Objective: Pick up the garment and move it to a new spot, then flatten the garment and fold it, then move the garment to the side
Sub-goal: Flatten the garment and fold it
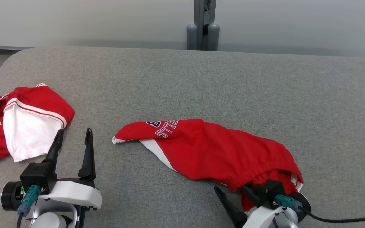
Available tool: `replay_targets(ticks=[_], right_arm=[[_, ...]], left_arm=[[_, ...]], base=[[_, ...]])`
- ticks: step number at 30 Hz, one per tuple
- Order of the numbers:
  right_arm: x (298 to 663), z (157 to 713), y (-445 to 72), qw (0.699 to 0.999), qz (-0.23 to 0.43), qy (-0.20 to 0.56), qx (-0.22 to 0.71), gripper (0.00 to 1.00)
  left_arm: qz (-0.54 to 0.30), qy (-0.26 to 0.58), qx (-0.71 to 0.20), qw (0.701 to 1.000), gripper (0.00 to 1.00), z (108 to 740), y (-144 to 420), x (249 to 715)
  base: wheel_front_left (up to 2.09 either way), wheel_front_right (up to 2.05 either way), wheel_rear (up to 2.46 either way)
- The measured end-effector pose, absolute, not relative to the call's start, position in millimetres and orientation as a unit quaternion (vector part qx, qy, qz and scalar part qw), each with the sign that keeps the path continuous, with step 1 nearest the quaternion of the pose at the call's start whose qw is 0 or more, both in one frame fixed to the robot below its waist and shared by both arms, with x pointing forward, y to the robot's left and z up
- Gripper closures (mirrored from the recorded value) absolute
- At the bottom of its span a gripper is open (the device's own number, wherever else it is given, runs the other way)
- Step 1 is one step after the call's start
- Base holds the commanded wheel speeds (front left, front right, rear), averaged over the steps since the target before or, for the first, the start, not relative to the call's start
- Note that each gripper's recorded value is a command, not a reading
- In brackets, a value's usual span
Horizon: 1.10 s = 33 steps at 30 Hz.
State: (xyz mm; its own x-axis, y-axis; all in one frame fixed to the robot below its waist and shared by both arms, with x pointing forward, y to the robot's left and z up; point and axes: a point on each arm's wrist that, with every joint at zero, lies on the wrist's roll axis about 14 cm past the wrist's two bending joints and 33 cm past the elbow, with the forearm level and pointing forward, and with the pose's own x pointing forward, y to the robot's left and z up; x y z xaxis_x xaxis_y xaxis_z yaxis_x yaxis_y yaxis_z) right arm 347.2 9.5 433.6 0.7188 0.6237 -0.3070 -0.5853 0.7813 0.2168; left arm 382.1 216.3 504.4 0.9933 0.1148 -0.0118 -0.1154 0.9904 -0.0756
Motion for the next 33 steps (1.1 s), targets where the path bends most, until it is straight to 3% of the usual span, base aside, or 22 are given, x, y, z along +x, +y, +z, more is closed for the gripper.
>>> replay_targets(ticks=[9,18,22,27,33], right_arm=[[360,456,-3,0.92,0.322,0.2,0.102,1.0],[366,491,-35,0.889,0.337,0.262,0.165,1.0],[392,495,-64,0.888,0.306,0.28,0.198,1.0],[433,471,-102,0.891,0.242,0.32,0.214,1.0],[456,431,-98,0.872,0.226,0.377,0.216,1.0]], left_arm=[[0.047,0.004,-0.04,0.998,0.0,500,209,397],[0.03,0.012,-0.045,0.998,0.0,491,196,415],[0.023,0.015,-0.048,0.998,0.0,486,191,421],[0.018,0.022,-0.055,0.998,0.0,480,188,427],[0.023,0.031,-0.058,0.998,0.0,470,191,430]], base=[[0.0,0.0,0.0],[0.0,0.0,0.0],[0.0,0.0,0.0],[0.0,0.0,0.0],[0.0,0.0,0.0]])
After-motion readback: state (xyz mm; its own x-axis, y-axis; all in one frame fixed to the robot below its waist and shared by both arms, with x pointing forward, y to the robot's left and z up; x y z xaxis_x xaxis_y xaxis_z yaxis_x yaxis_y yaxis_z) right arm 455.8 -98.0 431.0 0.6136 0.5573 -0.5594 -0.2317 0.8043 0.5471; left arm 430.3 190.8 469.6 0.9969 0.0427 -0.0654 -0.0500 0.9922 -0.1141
